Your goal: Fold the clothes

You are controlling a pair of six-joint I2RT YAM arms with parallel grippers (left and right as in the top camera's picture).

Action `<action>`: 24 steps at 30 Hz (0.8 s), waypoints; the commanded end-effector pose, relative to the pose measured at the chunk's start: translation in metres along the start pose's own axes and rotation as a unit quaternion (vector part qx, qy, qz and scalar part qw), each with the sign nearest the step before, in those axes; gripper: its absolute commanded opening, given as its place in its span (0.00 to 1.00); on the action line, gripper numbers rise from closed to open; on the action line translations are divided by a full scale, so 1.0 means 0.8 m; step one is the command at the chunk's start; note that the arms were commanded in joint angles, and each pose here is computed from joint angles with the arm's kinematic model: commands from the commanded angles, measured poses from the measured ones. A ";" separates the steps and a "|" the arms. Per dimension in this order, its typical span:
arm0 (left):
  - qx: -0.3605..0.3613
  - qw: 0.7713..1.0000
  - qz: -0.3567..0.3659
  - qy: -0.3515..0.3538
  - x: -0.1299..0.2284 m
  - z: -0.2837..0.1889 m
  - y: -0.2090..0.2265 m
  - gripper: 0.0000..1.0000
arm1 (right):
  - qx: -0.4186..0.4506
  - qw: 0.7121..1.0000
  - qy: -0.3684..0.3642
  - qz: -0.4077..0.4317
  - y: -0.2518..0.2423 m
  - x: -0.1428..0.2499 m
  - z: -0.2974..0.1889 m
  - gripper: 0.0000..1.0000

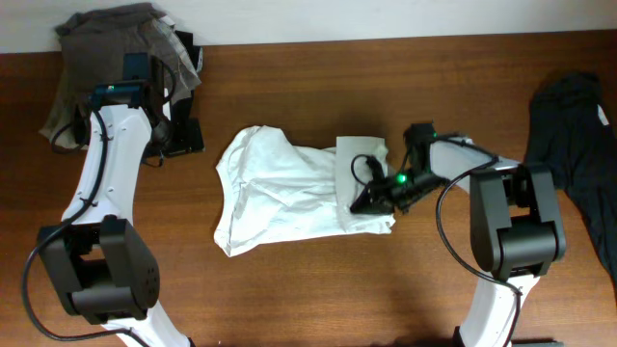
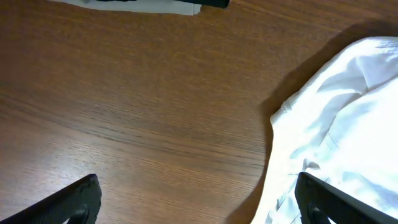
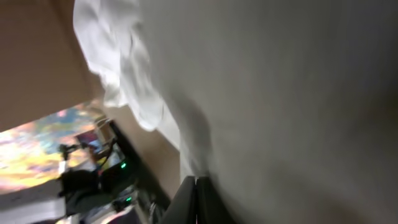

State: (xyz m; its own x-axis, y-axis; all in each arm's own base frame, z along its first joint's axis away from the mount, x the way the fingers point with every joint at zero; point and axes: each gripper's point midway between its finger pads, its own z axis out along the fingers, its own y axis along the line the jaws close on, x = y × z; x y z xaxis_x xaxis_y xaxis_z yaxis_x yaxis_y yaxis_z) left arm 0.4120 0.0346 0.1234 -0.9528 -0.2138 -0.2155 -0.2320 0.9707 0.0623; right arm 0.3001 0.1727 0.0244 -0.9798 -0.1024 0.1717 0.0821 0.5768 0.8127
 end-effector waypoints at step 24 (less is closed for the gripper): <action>0.003 1.000 0.000 0.002 -0.001 0.006 0.001 0.99 | -0.034 0.987 -0.139 -0.078 0.081 -0.082 -0.099 0.09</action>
State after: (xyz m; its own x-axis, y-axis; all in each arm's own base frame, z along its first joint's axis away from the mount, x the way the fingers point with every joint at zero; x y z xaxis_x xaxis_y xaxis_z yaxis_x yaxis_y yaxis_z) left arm 0.4141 0.0347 0.1238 -0.9509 -0.2138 -0.2239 -0.2325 0.9707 0.0607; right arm 0.3823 0.1384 0.1172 -0.9872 0.0476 -0.1525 -0.1035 0.5365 0.8375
